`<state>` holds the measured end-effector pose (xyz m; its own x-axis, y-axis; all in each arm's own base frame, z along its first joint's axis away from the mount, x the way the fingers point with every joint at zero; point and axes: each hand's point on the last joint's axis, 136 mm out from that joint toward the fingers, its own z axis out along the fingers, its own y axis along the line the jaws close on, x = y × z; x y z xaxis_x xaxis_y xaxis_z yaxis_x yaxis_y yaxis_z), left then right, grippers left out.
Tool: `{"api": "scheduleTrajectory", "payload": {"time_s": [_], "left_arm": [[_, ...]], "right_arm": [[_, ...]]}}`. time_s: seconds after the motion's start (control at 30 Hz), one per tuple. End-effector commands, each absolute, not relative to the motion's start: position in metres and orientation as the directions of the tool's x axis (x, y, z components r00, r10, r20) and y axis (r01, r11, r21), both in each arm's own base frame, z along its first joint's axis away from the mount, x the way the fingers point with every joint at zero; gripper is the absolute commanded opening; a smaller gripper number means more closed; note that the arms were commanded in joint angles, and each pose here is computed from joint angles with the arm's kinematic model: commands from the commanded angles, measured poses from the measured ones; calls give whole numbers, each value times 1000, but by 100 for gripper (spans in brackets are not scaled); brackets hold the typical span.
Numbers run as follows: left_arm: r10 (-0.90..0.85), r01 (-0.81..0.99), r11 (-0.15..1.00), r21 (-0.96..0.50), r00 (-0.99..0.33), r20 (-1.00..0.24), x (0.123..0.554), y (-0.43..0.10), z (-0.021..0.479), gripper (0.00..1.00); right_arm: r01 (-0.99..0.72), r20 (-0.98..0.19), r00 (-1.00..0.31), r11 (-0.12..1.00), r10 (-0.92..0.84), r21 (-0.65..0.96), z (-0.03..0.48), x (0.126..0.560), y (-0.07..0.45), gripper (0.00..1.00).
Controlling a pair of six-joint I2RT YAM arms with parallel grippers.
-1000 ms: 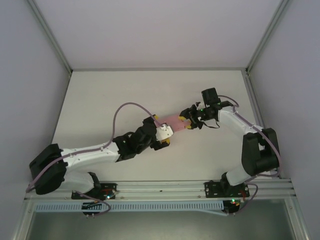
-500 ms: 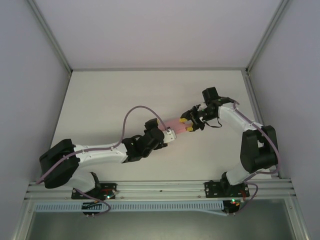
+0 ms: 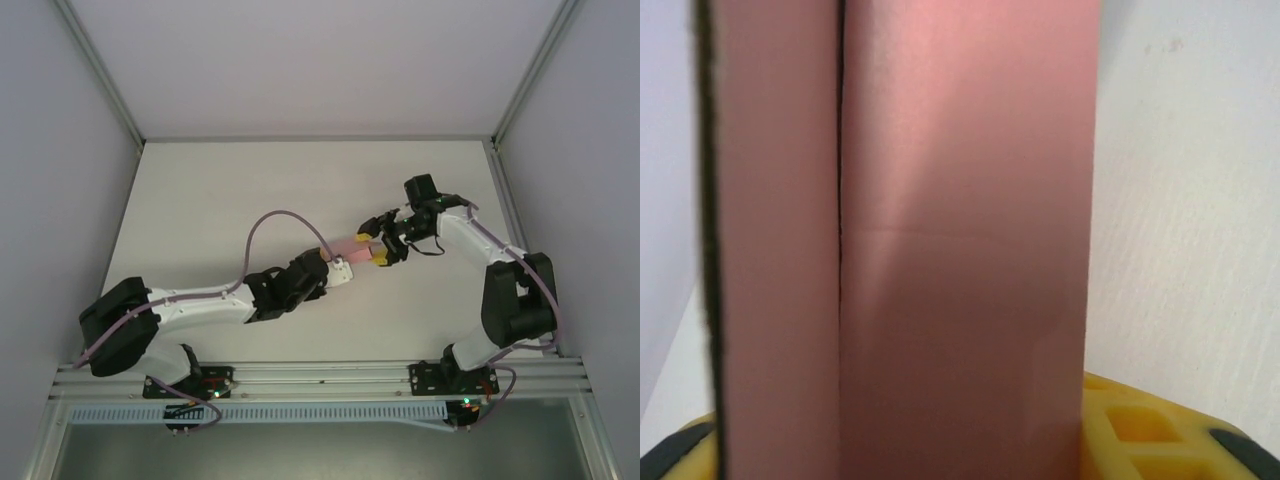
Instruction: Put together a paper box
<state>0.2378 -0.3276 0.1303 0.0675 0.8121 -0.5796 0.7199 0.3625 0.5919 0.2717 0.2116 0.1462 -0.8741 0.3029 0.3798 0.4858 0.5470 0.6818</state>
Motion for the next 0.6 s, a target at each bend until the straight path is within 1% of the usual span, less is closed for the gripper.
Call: {"api": "scheduleTrajectory", "payload": {"time_s": [0.0, 0.03, 0.07, 0.1, 0.17, 0.2, 0.27, 0.33, 0.37, 0.43, 0.47, 0.53, 0.57], "left_arm": [[762, 748, 402, 528, 47, -646, 240, -334, 148, 36], [764, 764, 391, 513, 41, -644, 239, -333, 146, 36], [770, 783, 376, 495, 34, -637, 237, -331, 143, 36], [779, 807, 357, 470, 21, -627, 234, -329, 139, 36], [786, 831, 352, 431, -12, -618, 233, -324, 135, 35], [787, 851, 341, 400, -25, -617, 231, -322, 132, 35], [790, 898, 296, 325, -39, -612, 223, -320, 128, 37], [790, 907, 298, 298, -59, -610, 223, -318, 131, 35], [796, 919, 276, 281, -54, -602, 220, -317, 130, 36], [802, 934, 243, 262, -41, -596, 214, -316, 131, 37], [809, 951, 197, 239, -20, -587, 207, -315, 129, 40], [818, 954, 183, 238, -14, -575, 206, -311, 129, 40], [820, 958, 173, 227, -13, -572, 206, -308, 128, 42]], "right_arm": [[420, 290, -906, 565, 308, 711, 168, 268, 205, 72], [401, 243, -912, 593, 331, 698, 169, 270, 198, 84], [381, 187, -916, 623, 354, 683, 170, 273, 190, 98], [344, 109, -922, 659, 372, 669, 174, 278, 180, 100], [290, -22, -918, 711, 395, 640, 185, 285, 161, 100], [245, -119, -910, 748, 396, 616, 194, 291, 151, 100], [166, -310, -869, 818, 385, 551, 213, 302, 130, 100], [86, -487, -792, 858, 367, 507, 234, 311, 114, 100], [2, -561, -754, 856, 341, 517, 244, 313, 117, 100], [-188, -654, -698, 806, 293, 562, 261, 308, 135, 100], [-277, -692, -661, 762, 290, 585, 270, 304, 145, 100], [-467, -762, -606, 673, 230, 574, 284, 290, 165, 100], [-551, -787, -591, 623, 179, 555, 289, 280, 176, 100]]}}
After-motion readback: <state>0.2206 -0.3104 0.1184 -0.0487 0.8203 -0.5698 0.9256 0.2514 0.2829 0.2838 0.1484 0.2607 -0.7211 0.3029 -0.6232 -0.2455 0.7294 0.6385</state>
